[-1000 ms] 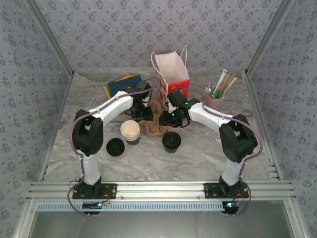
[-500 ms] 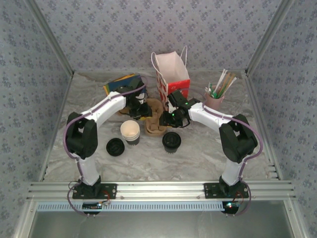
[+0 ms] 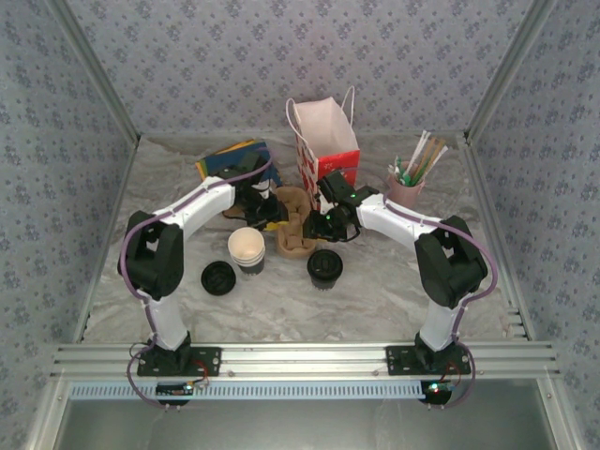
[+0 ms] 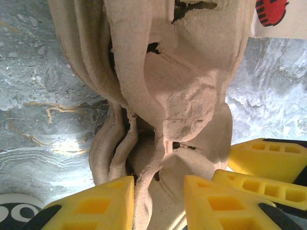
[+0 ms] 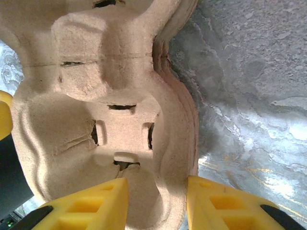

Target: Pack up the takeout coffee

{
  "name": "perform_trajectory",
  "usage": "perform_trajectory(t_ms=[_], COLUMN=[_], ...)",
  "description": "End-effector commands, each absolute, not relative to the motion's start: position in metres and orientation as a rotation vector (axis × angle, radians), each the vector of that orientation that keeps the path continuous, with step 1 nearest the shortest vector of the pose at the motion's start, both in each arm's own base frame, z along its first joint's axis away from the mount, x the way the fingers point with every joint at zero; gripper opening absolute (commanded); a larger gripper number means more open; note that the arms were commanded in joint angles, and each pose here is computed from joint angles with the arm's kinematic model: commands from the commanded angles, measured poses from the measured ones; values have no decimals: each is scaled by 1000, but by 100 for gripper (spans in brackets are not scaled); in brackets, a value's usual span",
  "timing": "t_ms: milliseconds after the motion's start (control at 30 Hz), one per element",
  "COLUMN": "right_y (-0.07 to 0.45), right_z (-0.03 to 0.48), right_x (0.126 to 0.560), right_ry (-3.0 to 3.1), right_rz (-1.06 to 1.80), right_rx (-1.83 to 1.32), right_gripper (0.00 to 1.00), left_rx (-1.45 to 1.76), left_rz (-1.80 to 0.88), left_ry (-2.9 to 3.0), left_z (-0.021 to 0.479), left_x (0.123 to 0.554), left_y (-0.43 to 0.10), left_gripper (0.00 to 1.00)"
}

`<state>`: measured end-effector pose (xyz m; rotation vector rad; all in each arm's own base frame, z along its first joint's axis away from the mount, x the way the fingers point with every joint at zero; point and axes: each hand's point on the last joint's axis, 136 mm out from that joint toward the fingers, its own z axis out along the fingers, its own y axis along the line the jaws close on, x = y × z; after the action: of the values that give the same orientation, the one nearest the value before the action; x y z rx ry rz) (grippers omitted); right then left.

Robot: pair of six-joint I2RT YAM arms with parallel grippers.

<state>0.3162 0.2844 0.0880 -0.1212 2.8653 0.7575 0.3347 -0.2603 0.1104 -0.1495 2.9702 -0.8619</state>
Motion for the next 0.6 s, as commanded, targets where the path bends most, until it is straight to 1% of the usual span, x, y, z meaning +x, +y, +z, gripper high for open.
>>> perform_trajectory(t_ms=[0, 367, 467, 567], right_y=[293, 294, 294, 294], right_z=[107, 106, 106, 106], right_x=[315, 316, 316, 317], right_ry=[2811, 2812, 2813, 2812], right_rz=[812, 814, 812, 813], right_rx=[-168, -168, -167, -168], right_gripper=[36, 36, 37, 37], left_rx=[-136, -140, -110, -56], left_rz=[-1022, -1085, -1124, -1100], left_ry=[2929, 2900, 2877, 2868], left_z=[121, 124, 127, 128], left_x=[336, 338, 339, 338], left_y=[-278, -276, -276, -273], left_gripper=[32, 34, 35, 36])
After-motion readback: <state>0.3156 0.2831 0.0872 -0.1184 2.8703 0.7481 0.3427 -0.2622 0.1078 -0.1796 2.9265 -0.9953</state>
